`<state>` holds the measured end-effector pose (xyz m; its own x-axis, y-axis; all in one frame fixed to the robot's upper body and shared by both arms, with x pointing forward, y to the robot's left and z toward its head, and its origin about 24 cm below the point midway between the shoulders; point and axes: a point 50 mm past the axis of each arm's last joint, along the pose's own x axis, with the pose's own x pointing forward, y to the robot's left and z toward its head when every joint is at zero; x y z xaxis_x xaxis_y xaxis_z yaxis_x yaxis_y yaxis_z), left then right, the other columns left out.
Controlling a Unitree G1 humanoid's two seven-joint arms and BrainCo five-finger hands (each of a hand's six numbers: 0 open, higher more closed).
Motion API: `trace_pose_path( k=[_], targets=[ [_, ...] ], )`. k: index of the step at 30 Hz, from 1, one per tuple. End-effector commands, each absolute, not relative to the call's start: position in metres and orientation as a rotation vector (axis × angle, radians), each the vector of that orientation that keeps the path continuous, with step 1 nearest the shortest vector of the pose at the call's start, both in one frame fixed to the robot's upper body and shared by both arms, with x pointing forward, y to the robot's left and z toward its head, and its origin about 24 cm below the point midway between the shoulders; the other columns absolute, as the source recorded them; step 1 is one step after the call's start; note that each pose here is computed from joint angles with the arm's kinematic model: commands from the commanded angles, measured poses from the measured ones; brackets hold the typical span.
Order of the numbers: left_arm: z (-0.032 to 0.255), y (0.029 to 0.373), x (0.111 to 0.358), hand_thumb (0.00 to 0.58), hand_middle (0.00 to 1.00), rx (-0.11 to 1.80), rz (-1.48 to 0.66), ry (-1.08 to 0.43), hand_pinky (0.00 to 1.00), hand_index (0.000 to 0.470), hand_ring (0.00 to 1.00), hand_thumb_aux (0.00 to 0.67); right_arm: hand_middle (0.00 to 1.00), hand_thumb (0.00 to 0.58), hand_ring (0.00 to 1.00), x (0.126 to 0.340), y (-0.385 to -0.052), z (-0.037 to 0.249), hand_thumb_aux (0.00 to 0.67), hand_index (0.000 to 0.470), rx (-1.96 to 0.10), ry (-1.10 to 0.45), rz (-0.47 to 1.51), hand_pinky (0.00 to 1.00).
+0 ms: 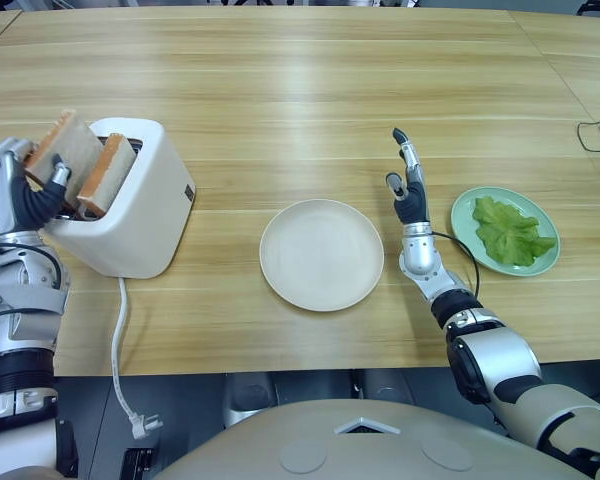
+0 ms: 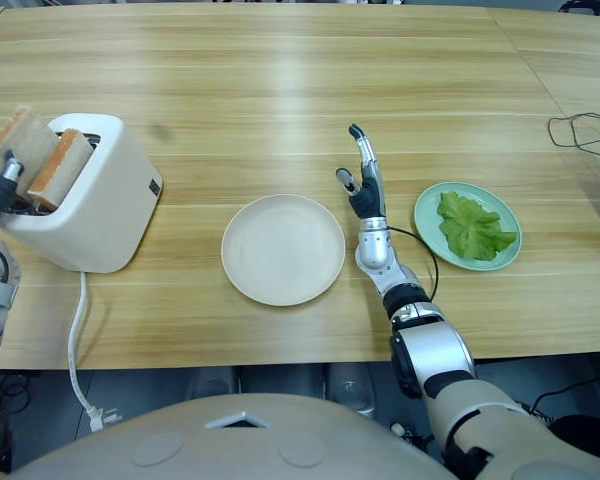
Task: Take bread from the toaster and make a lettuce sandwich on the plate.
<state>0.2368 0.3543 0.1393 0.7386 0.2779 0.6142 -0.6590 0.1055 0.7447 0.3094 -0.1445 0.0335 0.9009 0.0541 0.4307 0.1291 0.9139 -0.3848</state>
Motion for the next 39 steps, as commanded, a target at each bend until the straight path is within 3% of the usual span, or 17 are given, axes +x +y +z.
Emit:
trace_pose_path(
  k=[1,8,10,12,14,17,23,31,39],
  targets=[
    [0.164,0.345,0.237,0.580,1.00,1.237,0.841,-0.519,1.00,0.460,1.00,0.670,0.00,0.000,0.00,0.312,-0.150,0.033,0.000,0.000,-0.434,-0.435,-0.068,0.00],
    [0.210,0.297,0.220,0.580,1.00,0.948,0.919,-1.013,1.00,0.460,1.00,0.670,0.00,0.000,0.00,0.314,-0.158,0.038,0.000,0.000,-0.428,-0.450,-0.116,0.00],
    [0.215,0.264,0.218,0.580,1.00,0.810,0.759,-1.150,1.00,0.460,1.00,0.670,0.00,0.000,0.00,0.314,-0.161,0.040,0.000,0.000,-0.433,-0.462,-0.133,0.00],
    [0.210,0.231,0.225,0.580,1.00,0.694,0.524,-1.176,1.00,0.460,1.00,0.670,0.00,0.000,0.00,0.314,-0.168,0.044,0.000,0.000,-0.428,-0.476,-0.162,0.00],
    [0.188,0.184,0.241,0.580,1.00,0.581,0.163,-1.072,1.00,0.460,1.00,0.670,0.00,0.000,0.00,0.312,-0.183,0.051,0.000,0.000,-0.423,-0.518,-0.216,0.00],
    [0.133,0.139,0.262,0.580,1.00,0.483,-0.205,-0.761,1.00,0.460,1.00,0.670,0.00,0.000,0.00,0.304,-0.212,0.064,0.000,0.000,-0.445,-0.581,-0.308,0.00],
    [0.066,0.105,0.256,0.580,1.00,0.429,-0.581,-0.436,1.00,0.460,1.00,0.670,0.00,0.000,0.00,0.280,-0.274,0.086,0.000,0.000,-0.644,-0.623,-0.431,0.00],
    [0.039,0.121,0.252,0.580,1.00,0.525,-0.720,-0.282,1.00,0.460,1.00,0.670,0.00,0.000,0.00,0.245,-0.358,0.092,0.000,0.000,-1.049,-0.413,-0.601,0.00],
    [0.020,0.145,0.265,0.580,1.00,0.691,-0.647,-0.167,1.00,0.460,1.00,0.670,0.00,0.000,0.00,0.242,-0.362,0.049,0.000,0.000,-1.319,-0.149,-0.465,0.00]
  ],
)
